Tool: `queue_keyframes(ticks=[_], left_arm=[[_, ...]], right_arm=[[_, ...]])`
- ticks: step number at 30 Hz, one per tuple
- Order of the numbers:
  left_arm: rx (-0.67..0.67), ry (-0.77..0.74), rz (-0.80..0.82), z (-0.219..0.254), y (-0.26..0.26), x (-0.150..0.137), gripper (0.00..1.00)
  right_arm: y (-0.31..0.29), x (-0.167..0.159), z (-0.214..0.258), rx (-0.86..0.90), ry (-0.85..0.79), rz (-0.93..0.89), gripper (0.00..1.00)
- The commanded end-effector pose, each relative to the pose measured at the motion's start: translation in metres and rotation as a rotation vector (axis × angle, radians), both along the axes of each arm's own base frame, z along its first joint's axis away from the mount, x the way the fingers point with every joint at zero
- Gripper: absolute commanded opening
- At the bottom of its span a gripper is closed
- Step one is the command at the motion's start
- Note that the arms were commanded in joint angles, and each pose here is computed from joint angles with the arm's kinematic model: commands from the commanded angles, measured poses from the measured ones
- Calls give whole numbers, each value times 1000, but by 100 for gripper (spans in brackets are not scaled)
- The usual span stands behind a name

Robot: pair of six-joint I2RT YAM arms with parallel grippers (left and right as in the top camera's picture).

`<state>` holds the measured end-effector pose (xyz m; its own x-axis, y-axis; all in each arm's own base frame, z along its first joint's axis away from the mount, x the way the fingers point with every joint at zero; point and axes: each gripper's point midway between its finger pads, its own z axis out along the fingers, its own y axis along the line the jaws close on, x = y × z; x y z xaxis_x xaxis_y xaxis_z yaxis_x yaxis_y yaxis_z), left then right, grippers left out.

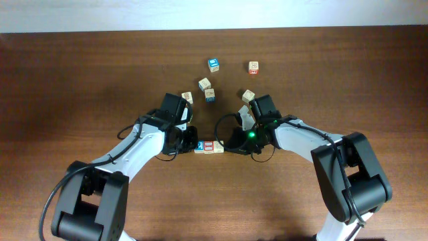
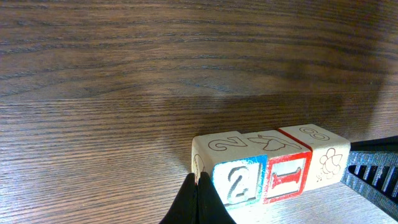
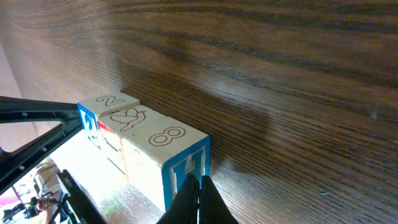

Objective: Rotate 3 blocks

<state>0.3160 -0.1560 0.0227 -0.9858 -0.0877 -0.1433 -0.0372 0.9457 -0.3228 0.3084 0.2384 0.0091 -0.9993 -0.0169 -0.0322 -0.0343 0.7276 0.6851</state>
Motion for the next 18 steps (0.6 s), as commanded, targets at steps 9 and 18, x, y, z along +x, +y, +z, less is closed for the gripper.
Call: queue_keyframes(ticks=[9,18], left_arm=[[1,13,4,-3,-1,-3,0],[1,13,4,-3,-1,-3,0]], right_arm=[[4,-4,-2,18,-7,32,5],[4,-2,6,21,-46,46,4]])
